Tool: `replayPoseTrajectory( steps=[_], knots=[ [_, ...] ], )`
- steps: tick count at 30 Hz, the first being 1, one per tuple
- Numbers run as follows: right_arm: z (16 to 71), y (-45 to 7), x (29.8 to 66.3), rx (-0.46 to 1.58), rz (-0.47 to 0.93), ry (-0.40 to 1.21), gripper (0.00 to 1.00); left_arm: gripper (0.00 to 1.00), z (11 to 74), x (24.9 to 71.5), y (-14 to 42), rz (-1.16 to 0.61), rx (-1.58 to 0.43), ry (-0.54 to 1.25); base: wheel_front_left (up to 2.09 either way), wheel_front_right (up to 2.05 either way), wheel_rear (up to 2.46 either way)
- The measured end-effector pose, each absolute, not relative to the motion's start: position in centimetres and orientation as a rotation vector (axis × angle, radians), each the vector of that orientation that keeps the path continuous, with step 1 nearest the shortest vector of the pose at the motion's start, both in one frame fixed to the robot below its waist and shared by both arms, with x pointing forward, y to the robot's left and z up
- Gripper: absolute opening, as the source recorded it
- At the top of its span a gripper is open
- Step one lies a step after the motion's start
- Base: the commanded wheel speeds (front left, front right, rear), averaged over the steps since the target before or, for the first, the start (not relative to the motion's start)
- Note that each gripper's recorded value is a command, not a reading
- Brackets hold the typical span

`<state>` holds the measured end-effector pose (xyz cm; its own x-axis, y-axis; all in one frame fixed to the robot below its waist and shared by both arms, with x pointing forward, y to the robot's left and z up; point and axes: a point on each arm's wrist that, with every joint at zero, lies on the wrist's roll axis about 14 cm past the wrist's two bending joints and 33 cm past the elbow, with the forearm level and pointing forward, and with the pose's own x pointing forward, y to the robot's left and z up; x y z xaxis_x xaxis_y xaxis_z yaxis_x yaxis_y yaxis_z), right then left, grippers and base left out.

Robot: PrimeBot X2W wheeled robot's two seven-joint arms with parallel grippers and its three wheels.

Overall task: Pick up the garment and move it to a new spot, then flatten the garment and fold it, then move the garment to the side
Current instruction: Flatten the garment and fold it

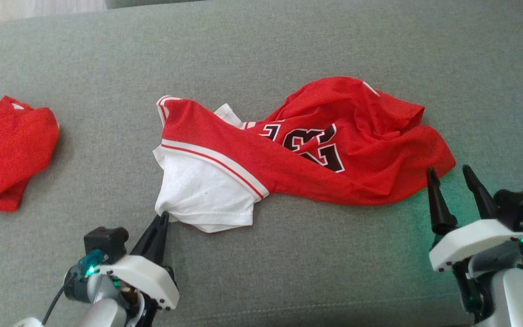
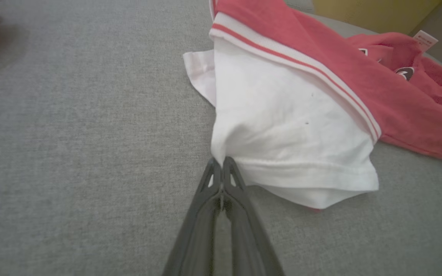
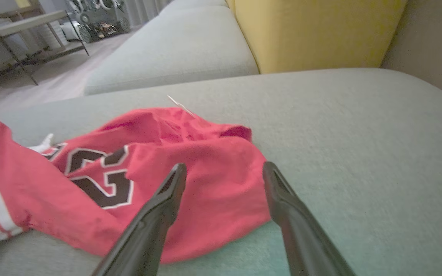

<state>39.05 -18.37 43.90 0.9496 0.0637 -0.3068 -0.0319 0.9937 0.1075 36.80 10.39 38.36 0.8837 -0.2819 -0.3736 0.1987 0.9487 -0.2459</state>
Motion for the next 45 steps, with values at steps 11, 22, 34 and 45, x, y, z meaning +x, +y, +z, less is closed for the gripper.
replayPoseTrajectory(
  steps=[11,22,34,45],
  knots=[
    [38.1,-22.5,41.8,0.095,-0.052,0.505,1.0,0.0,38.3,38.6,10.0,-0.262,-0.207,0.399,0.0,0.0,0.0],
    [35.8,-21.1,41.8,0.21,-0.033,0.625,0.0,0.0,38.8,39.2,10.1,-0.253,-0.212,0.367,0.0,0.0,0.0],
    [46.1,-21.6,44.5,0.203,0.009,0.269,0.0,0.0,47.6,42.1,11.4,-0.229,-0.221,0.075,0.0,0.0,0.0],
    [65.8,-20.9,45.3,0.118,0.096,-0.3,0.0,0.0,66.3,44.5,11.8,-0.287,-0.133,-0.455,0.0,0.0,0.0]
  ],
)
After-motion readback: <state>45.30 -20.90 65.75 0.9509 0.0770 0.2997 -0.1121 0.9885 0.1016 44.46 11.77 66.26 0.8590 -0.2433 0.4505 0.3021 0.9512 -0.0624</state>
